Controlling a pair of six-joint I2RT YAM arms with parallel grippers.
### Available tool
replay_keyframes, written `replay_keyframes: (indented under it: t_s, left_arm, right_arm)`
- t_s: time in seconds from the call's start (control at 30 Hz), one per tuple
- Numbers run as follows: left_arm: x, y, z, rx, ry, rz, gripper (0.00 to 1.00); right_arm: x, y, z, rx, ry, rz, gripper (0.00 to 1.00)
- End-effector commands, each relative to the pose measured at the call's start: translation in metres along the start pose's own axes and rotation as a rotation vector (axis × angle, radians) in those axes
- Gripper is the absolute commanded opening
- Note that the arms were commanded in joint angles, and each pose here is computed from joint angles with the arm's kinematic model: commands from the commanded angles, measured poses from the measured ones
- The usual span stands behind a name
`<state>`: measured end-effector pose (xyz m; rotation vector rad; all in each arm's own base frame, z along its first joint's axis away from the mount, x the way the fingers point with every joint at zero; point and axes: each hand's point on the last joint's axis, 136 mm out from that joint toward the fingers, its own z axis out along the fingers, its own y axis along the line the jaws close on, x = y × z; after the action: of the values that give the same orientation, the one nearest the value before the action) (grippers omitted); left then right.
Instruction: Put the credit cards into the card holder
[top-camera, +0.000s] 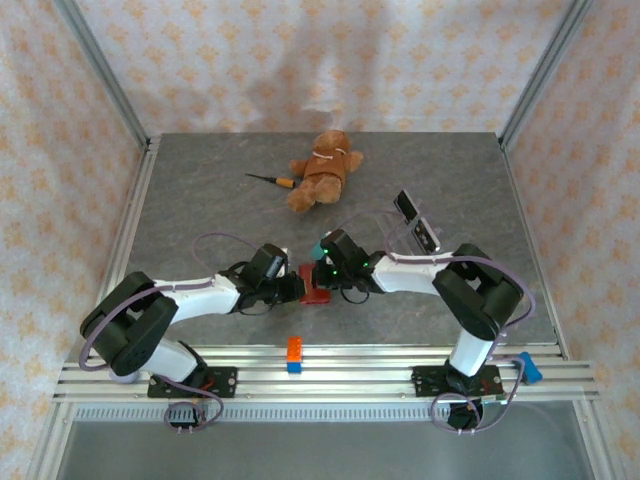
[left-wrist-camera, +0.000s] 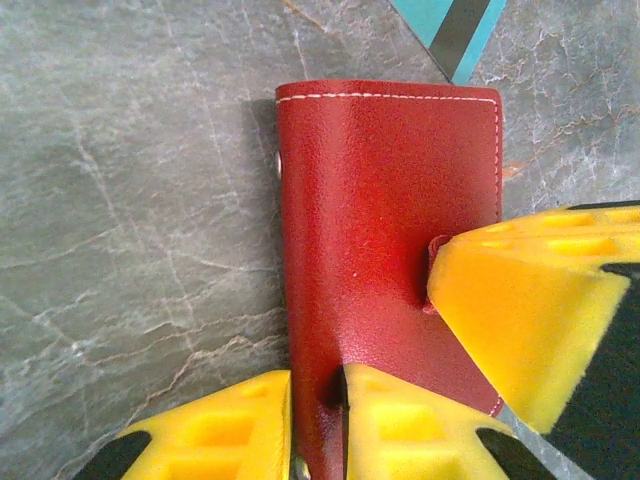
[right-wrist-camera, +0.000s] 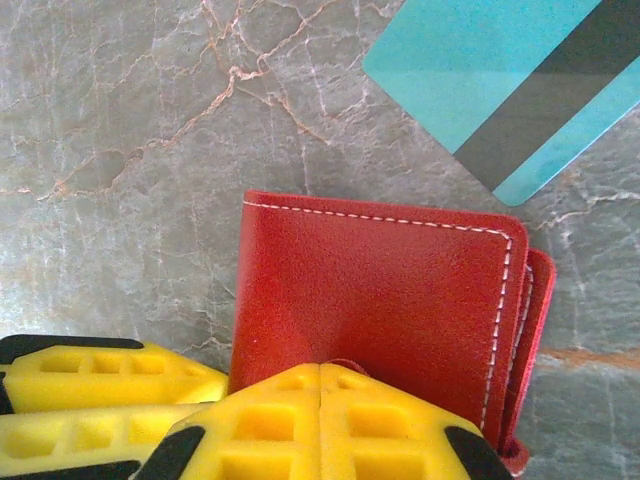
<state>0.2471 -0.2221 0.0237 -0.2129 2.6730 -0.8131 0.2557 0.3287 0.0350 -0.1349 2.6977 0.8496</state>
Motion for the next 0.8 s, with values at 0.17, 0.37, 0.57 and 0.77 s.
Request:
replay_keyframes:
  t_s: [0.17,0.37,0.57,0.77]
  left_arm:
    - [-0.002,0.014,-0.014,-0.109,-0.009,0.045,0.19]
    - [-0.010,-0.002,-0.027,-0.086,-0.010,0.095,0.19]
    - [-0.014,-0.011,-0.028,-0.069,-0.002,0.105,0.19]
    - [-0.012,-0.009,-0.025,-0.065,0.000,0.096,0.19]
  right_arm:
    - [0.032,-0.050,0.007,0.094,0.143,0.136,0.00]
    - [0.018,-0.014,-0.008,-0.040,0.180,0.182,0.00]
    - [0.010,-0.001,-0.015,-0.074,0.208,0.172,0.00]
    - [0.007,0.000,-0.015,-0.078,0.205,0.167,0.00]
